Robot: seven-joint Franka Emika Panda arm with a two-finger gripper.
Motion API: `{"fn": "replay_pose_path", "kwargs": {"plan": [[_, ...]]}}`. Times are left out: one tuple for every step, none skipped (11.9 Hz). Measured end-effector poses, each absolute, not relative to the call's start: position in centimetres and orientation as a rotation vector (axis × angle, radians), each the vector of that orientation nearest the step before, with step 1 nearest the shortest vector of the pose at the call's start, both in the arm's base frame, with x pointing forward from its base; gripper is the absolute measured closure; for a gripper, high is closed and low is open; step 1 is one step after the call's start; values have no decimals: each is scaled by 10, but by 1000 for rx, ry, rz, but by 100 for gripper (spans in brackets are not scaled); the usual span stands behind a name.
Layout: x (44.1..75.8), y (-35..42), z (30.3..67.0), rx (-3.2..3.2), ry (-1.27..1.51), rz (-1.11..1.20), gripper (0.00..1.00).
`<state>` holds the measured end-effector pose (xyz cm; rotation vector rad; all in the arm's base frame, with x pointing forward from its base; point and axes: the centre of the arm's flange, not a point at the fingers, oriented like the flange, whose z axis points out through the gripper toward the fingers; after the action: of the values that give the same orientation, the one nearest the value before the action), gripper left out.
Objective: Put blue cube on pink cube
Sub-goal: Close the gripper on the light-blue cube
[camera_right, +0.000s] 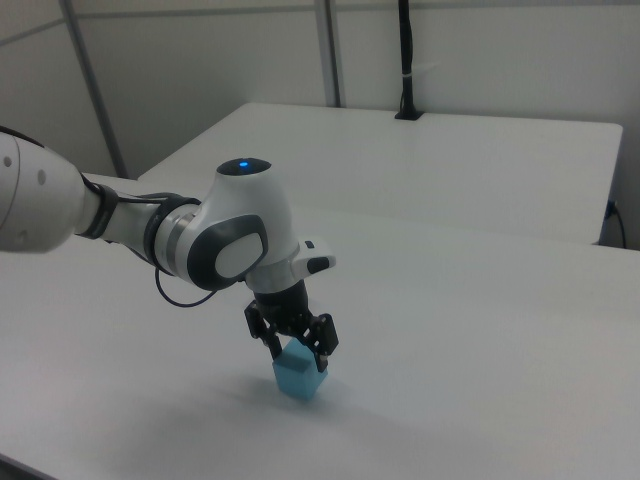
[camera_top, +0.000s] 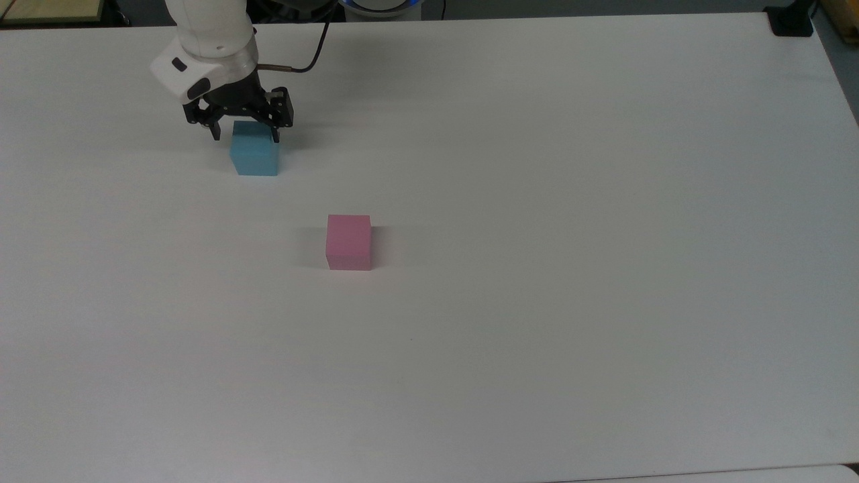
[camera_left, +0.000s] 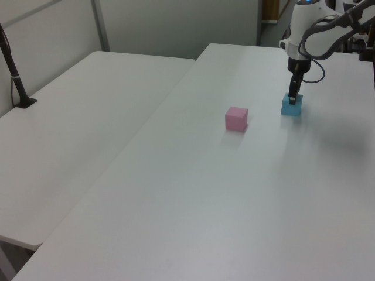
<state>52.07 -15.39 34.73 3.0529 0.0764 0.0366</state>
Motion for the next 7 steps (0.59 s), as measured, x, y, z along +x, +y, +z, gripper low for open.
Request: {"fn": "replay_pose_path", "kwargs": {"plan": [[521, -154, 343, 3052, 79, 26, 17], [521, -154, 341, 3052, 78, 20, 32], [521, -154, 341, 3053, 38, 23, 34], [522, -154, 343, 3053, -11, 31, 43], [523, -153, 343, 3053, -35, 32, 43], [523, -152, 344, 3052, -48, 34, 46], [523, -153, 345, 3053, -57, 27, 48]]}}
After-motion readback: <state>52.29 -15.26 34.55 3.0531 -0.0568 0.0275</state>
